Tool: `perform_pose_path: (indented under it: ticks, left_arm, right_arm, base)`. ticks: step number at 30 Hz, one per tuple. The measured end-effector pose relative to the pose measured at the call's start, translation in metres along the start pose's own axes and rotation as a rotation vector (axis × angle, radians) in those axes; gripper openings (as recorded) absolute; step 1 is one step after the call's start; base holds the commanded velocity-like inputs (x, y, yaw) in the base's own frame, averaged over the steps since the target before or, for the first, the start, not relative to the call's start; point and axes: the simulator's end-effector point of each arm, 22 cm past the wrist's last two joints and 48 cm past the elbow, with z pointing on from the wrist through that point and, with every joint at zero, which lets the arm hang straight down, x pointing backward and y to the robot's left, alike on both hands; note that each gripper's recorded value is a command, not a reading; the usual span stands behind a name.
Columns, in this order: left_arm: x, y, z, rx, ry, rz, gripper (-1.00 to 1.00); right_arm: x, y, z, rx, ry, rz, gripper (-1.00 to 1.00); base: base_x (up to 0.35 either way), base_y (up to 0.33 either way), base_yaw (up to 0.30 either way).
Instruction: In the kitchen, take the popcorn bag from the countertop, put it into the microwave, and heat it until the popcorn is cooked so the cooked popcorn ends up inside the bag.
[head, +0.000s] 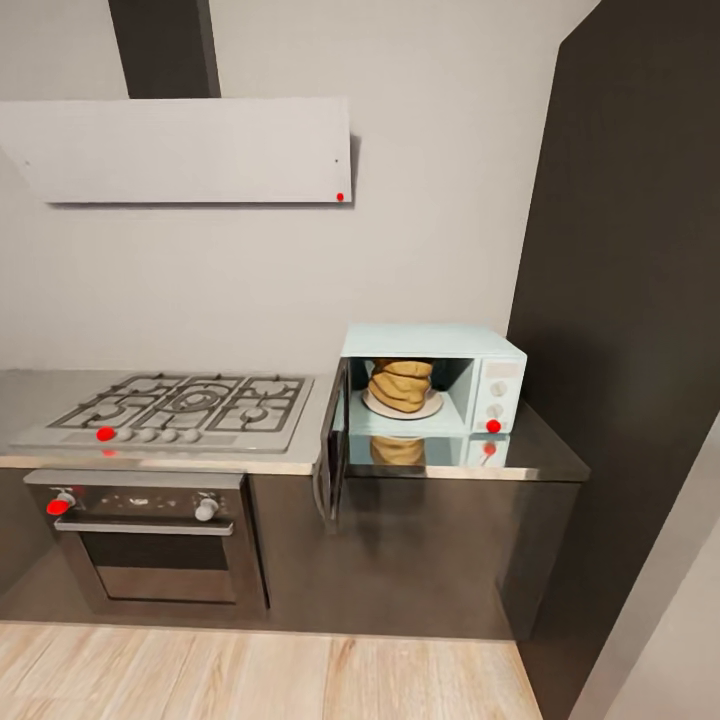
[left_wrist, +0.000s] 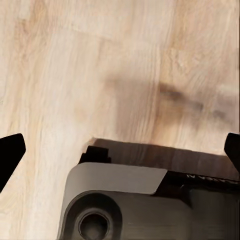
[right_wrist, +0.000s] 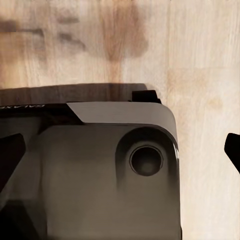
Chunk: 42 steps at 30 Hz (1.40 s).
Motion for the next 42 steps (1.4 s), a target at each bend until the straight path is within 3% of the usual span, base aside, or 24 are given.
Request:
perform_pose_path:
  ticks: [4, 6, 8, 13, 15, 17, 20, 23, 24, 26, 27, 29, 42]
  left_arm:
    - [-0.094, -0.013, -0.014, 0.027, -0.192, 0.005, 1.0]
    - [-0.188, -0.029, -0.048, 0.06, -0.392, 0.009, 1.0]
    - [-0.224, -0.038, -0.066, 0.077, -0.442, 0.013, 1.0]
    - [-0.371, -0.077, -0.131, 0.141, -0.572, 0.028, 1.0]
    - [-0.447, -0.095, -0.179, 0.174, -0.675, 0.036, 1.0]
    - [-0.481, -0.103, -0.205, 0.186, -0.72, 0.042, 1.0]
    - [-0.545, -0.118, -0.266, 0.218, -0.815, 0.053, 1.0]
    - [-0.57, -0.127, -0.303, 0.246, -0.87, 0.058, 1.0]
    - [-0.576, -0.141, -0.325, 0.296, -0.889, 0.079, 1.0]
    - [-0.574, -0.15, -0.329, 0.334, -0.888, 0.099, 1.0]
    - [-0.567, -0.169, -0.33, 0.425, -0.871, 0.141, 1.0]
    - [-0.559, -0.187, -0.33, 0.502, -0.851, 0.182, 1.0]
    - [-0.553, -0.204, -0.334, 0.548, -0.844, 0.2, 1.0]
  right_arm:
    - [0.0, 0.0, 0.0, 0.0, -0.001, -0.001, 1.0]
    - [0.0, 0.0, 0.0, 0.0, -0.001, -0.001, 1.0]
    - [0.0, 0.0, 0.0, 0.0, -0.001, -0.001, 1.0]
    - [0.0, 0.0, 0.0, 0.0, 0.002, -0.001, 1.0]
    - [0.001, 0.0, 0.0, 0.0, 0.003, -0.001, 1.0]
    - [0.001, 0.0, 0.0, 0.0, 0.005, -0.003, 1.0]
    - [0.002, 0.0, 0.0, -0.001, 0.008, -0.004, 1.0]
    - [0.002, 0.001, 0.0, -0.004, 0.009, -0.007, 1.0]
    - [0.002, 0.001, 0.0, -0.004, 0.008, -0.007, 1.0]
    - [0.002, 0.001, 0.0, -0.004, 0.009, -0.007, 1.0]
    - [0.001, 0.002, 0.0, -0.004, 0.003, -0.006, 1.0]
    - [0.001, 0.002, 0.0, -0.004, 0.006, -0.006, 1.0]
    - [-0.001, 0.002, 0.0, -0.003, 0.002, -0.005, 1.0]
  base:
    - [0.002, 0.0, 0.0]
    - [0.0, 0.0, 0.0]
    - [0.0, 0.0, 0.0]
    - [0.0, 0.0, 0.0]
    - [0.0, 0.0, 0.0]
    - [0.0, 0.0, 0.0]
    - [0.0, 0.0, 0.0]
    - [0.0, 0.0, 0.0]
    - [0.0, 0.0, 0.0]
    - [0.0, 0.0, -0.017]
    - [0.0, 0.0, -0.13]
    - [0.0, 0.0, -0.224]
    - [0.0, 0.0, -0.27]
